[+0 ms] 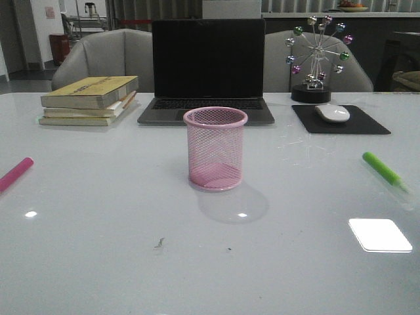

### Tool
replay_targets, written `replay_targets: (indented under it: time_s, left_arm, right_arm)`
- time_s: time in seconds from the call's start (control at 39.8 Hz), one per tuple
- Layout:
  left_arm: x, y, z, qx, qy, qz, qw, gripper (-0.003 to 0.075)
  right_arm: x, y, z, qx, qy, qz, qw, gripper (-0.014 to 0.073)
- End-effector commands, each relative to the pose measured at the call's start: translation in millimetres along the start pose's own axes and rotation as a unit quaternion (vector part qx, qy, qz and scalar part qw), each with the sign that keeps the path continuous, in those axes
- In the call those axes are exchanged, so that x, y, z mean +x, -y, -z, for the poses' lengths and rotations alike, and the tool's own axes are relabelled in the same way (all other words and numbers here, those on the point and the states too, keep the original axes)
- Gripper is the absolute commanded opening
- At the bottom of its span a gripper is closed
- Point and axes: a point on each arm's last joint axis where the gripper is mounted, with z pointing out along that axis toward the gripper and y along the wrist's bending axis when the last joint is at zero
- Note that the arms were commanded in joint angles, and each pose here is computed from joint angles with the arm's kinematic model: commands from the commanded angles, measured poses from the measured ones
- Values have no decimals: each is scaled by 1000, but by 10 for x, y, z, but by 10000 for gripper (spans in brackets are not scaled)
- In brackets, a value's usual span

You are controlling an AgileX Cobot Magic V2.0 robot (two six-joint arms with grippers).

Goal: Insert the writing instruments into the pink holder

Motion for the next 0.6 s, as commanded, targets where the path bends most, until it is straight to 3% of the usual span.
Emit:
replay_targets:
  time_s: [0.0,0.3,0.43,0.5,0.58]
  left_arm:
    - [-167,-10,20,-5,53,6,999,92]
    - [-167,-10,20,-5,53,6,999,120]
    - [-167,-10,20,-5,53,6,999,255]
    - [-166,-10,20,-5,52,6,999,373]
    - [-161,-9,20,-5,50,6,999,442]
  right_arm:
    - [-133,-20,-21,-8,37,-14,999,30]
    - [-134,-20,-34,-8,37,-14,999,33]
    - [-133,-18,-34,-7,37,-10,999,64]
    - [-133,-16,-34,-6,37,-6,999,150]
    - [-133,-14,-34,-5,37,-2,999,256]
